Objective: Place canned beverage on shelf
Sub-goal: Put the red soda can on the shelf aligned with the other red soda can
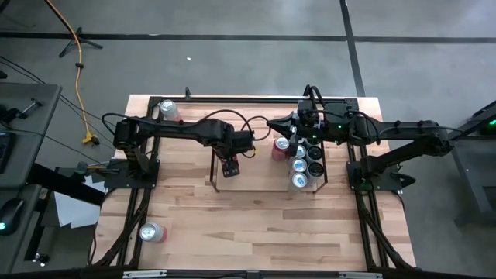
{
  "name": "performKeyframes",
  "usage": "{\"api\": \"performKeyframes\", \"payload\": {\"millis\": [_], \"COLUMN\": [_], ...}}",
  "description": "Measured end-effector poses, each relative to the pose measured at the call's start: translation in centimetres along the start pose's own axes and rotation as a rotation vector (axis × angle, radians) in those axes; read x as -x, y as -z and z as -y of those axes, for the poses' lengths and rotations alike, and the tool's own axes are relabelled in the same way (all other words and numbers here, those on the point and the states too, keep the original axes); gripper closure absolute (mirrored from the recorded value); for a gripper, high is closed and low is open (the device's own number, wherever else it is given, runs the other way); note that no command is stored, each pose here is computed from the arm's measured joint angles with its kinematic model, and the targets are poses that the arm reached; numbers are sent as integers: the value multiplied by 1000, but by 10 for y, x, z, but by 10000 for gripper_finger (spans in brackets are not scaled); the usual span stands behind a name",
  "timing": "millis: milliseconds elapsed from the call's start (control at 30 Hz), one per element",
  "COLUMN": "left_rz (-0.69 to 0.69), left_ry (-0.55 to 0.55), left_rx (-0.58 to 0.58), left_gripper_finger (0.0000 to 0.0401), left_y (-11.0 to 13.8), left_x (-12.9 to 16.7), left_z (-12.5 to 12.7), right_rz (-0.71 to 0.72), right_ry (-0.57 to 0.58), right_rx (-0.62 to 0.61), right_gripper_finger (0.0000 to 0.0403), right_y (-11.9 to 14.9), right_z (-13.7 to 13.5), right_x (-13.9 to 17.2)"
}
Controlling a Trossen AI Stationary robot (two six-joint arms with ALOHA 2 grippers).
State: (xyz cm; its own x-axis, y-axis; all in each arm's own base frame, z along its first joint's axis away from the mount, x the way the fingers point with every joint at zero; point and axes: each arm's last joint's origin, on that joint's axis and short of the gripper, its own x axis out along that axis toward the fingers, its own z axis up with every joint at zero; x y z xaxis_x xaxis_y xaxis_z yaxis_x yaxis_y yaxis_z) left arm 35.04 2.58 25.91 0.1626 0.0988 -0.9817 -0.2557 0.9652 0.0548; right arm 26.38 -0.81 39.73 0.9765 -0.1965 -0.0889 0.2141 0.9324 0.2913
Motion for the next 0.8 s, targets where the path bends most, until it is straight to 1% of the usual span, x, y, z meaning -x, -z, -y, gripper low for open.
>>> {"api": "performKeyframes", "payload": {"millis": [333,633,800], "left_rz": [0,5,5], "left_ry": [0,0,3], "left_rx": [-2,-19,-19], "left_gripper_finger": [118,76,65], "left_y": [0,0,0], "left_x": [0,1,1], "left_z": [0,0,0], "right_rz": [0,0,0], "right_ry": [0,0,0], "right_rx": [0,0,2], "right_gripper_finger": [402,402,402], "right_y": [0,0,0], "right_z": [0,0,0], "right_x": [0,0,0]}}
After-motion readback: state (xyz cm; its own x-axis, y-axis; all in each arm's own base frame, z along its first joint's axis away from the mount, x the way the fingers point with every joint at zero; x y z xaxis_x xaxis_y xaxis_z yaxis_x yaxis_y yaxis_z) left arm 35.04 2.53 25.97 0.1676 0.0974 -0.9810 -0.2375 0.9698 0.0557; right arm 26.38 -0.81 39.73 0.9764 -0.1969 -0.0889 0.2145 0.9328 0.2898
